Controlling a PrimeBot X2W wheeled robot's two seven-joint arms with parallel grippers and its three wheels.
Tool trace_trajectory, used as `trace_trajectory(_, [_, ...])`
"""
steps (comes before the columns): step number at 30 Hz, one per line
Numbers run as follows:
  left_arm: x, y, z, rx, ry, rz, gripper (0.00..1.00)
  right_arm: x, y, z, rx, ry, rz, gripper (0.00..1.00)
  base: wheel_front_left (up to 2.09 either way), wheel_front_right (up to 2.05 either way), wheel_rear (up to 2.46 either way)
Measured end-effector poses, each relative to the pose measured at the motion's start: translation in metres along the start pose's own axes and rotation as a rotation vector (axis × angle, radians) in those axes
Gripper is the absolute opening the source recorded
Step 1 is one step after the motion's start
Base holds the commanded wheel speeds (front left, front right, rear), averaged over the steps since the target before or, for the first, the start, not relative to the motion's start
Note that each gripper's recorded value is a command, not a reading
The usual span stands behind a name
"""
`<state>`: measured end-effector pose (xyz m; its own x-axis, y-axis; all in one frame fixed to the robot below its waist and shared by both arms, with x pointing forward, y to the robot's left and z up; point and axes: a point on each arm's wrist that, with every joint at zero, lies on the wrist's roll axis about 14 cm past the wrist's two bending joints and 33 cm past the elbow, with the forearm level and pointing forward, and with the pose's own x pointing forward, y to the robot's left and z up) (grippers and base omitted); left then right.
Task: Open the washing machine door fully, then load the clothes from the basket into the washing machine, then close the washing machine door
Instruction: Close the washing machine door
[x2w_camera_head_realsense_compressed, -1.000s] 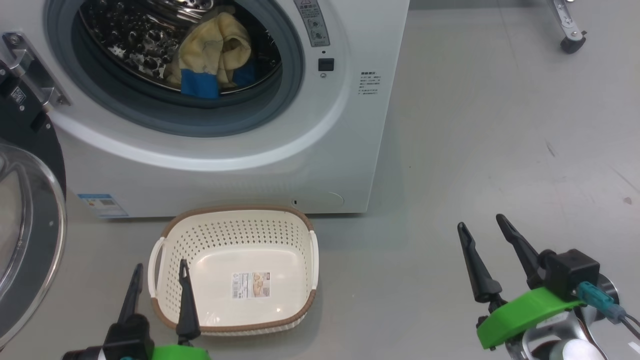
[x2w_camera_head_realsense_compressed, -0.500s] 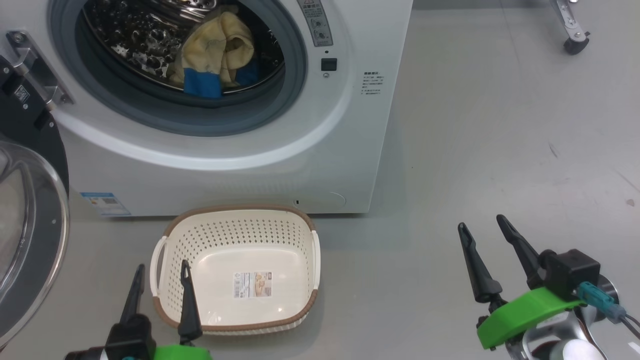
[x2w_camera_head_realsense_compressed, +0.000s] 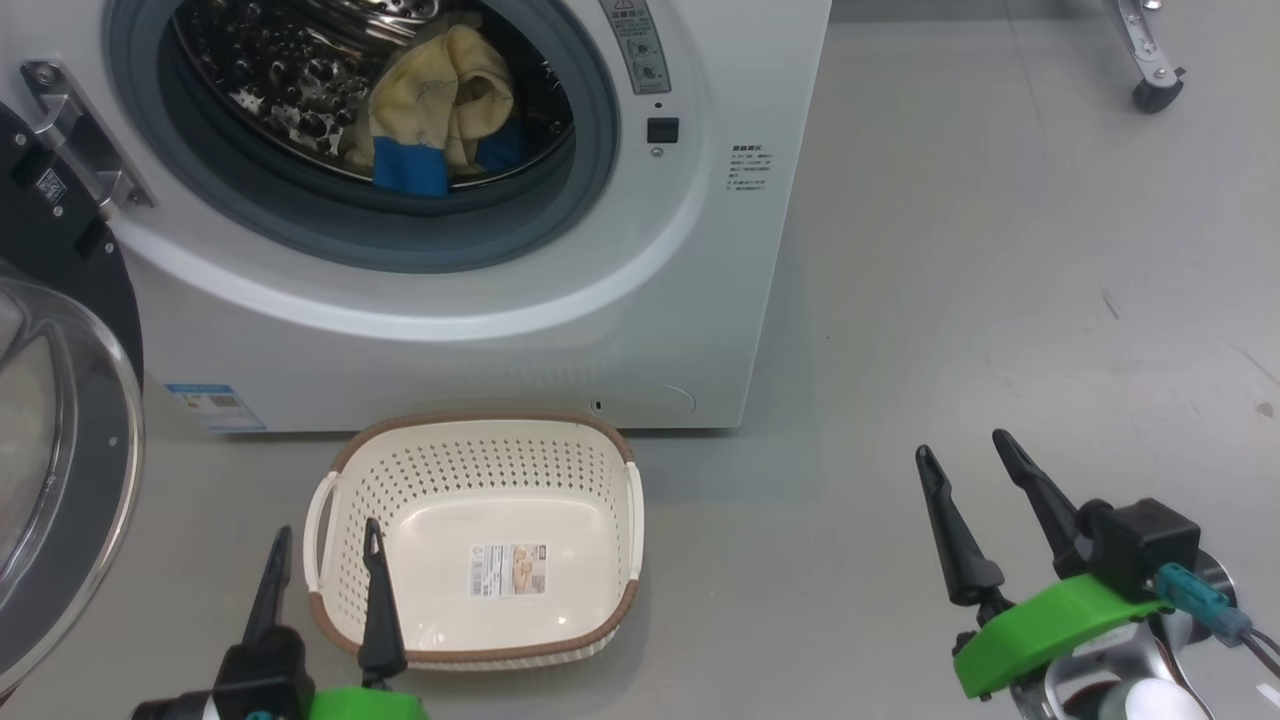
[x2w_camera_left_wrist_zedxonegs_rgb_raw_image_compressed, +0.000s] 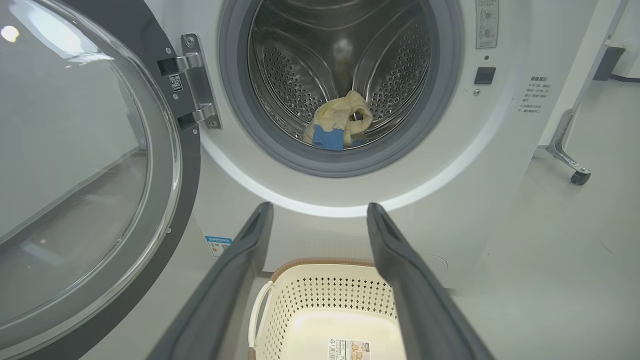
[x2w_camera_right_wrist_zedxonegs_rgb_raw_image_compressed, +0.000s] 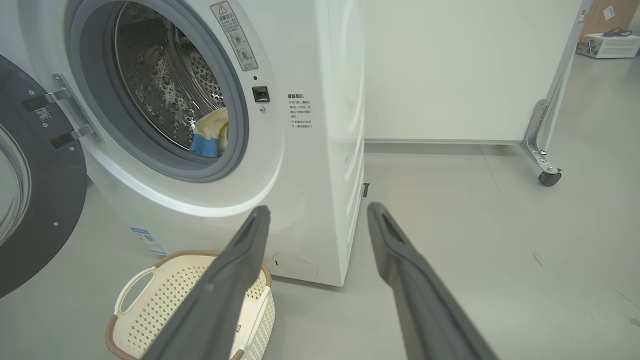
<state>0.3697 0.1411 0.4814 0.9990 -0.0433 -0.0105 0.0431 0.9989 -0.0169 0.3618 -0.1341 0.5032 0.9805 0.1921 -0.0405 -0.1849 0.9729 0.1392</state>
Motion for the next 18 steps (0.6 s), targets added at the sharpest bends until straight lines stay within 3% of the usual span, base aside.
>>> trace_trajectory(18, [0.0,-0.001,0.011,-0.008,-0.034,0.0,1.0,-0.001,0.003,0.002,-0.001,-0.003,0.008,1.0,-1.39,1.38,0.01])
